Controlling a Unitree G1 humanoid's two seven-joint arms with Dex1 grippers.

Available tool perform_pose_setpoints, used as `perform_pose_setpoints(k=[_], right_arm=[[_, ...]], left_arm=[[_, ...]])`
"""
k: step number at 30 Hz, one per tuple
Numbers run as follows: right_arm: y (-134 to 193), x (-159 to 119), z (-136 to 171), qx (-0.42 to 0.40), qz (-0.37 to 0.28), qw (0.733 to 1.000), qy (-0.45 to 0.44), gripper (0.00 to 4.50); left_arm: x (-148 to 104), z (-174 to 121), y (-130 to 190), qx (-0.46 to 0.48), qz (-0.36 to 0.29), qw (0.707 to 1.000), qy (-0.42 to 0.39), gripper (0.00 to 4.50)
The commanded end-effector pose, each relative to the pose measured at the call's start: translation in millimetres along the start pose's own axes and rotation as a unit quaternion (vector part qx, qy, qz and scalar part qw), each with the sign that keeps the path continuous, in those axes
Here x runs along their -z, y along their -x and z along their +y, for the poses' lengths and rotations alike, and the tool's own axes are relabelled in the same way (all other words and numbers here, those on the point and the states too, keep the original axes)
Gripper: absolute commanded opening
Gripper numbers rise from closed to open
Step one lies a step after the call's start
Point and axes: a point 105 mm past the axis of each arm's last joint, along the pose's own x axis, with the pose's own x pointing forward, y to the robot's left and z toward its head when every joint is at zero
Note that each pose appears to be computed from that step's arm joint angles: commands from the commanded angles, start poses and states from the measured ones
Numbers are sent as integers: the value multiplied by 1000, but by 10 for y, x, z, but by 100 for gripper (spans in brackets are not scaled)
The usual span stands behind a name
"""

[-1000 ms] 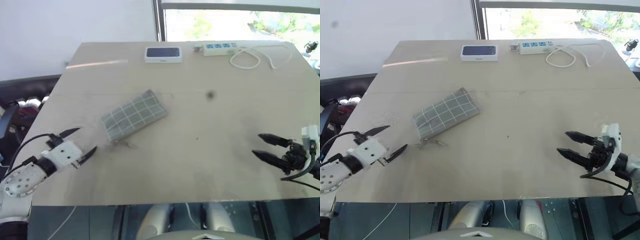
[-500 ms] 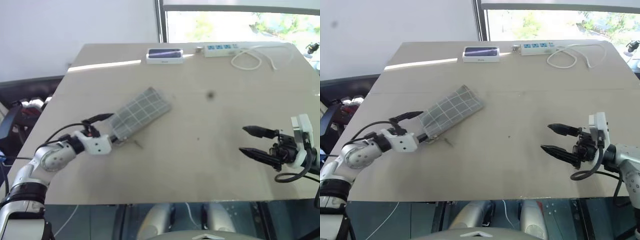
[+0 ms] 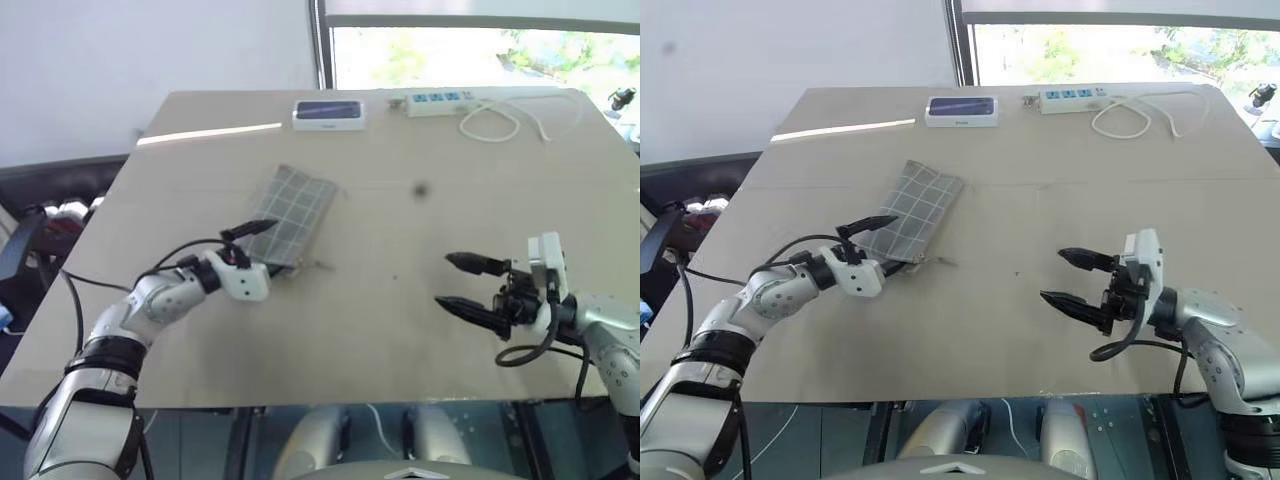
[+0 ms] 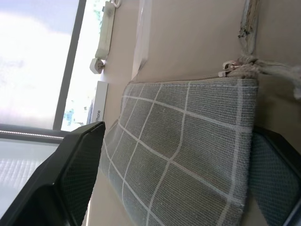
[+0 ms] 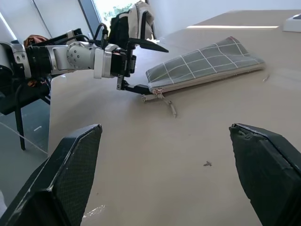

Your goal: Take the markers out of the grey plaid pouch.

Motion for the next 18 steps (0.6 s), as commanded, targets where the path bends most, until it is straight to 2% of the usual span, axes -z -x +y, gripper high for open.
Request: perform_pose_setpoints(k=[1,8,13,16,17,18], right_arm=[[0,-72,5,-5,-8,1000,22,441],[18,-49,-3,-2,-7,1000,18,441],[11,-64,-2,-1,-8,1000,18,450],[14,-73,-9,0,-9,1000,18,450],[13,-75,-14,1,-9,1000,19,450],[11,-77,-18,2,-9,1000,19,450]], left_arm=[[48,-203,-9,40,23,999,11,442],[201,-281,37,46,85,994,53,442],[257,-250,33,36,110,992,52,219],[269,-221,24,30,117,991,51,62],[270,-214,19,29,118,991,51,25],[271,-209,15,28,119,991,52,9]])
